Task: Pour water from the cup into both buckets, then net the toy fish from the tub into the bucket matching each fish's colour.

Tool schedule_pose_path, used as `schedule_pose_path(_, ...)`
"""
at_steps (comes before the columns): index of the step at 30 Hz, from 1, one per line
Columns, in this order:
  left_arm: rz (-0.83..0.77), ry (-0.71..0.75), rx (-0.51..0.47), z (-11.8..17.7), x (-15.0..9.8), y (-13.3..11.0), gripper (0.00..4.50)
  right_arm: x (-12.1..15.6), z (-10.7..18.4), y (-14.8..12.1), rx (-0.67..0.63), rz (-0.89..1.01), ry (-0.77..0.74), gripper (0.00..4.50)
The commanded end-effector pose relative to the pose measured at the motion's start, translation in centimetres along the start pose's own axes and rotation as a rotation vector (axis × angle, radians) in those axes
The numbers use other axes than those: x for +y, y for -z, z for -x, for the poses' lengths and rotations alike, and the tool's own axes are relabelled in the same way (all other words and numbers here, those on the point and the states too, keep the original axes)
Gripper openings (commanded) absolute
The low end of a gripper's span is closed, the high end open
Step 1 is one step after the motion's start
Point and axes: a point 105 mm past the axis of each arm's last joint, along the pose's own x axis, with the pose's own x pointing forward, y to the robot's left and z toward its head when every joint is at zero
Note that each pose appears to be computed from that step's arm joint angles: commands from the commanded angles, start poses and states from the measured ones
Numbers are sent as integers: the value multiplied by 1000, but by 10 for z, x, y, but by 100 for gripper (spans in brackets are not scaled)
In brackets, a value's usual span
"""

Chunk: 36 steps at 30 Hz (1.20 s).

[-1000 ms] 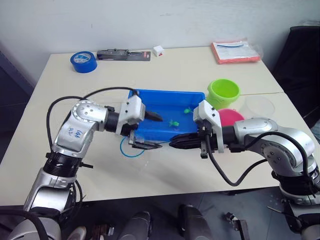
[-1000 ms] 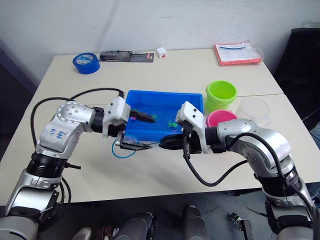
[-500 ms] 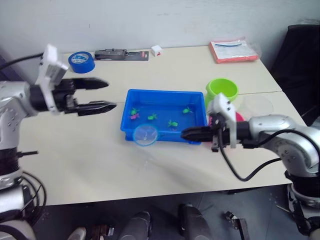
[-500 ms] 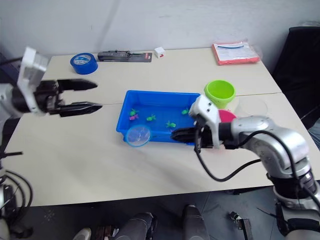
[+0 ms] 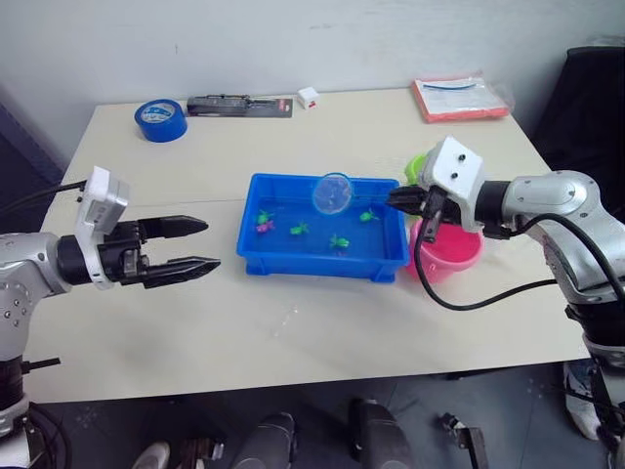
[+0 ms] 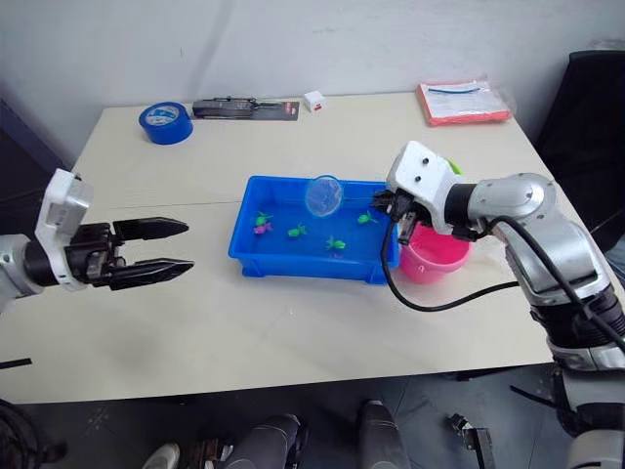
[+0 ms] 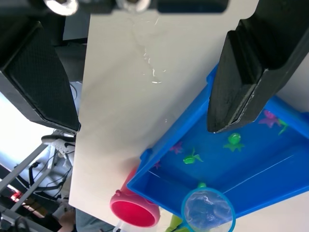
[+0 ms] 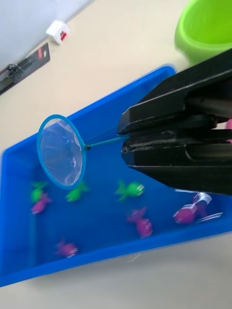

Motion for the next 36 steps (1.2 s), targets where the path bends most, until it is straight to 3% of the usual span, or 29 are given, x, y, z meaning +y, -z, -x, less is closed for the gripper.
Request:
schedule_pose_path(1,-39,1,-32,-1,-8,-8,450,-6,14,1,63,203,-20,79)
schedule_pose_path(11,-37,18,-48,-13,-9,-5,450,5,14,16,167,540,-186,79)
schedule_pose_path(25,-51,14,-64,-17,-12,-10,450,5,-5,30,228,891,-274,79)
schedule_pose_path(36,-59,-3,-74,-18,-13,-12,450,23,5,29,185,859,-467,79)
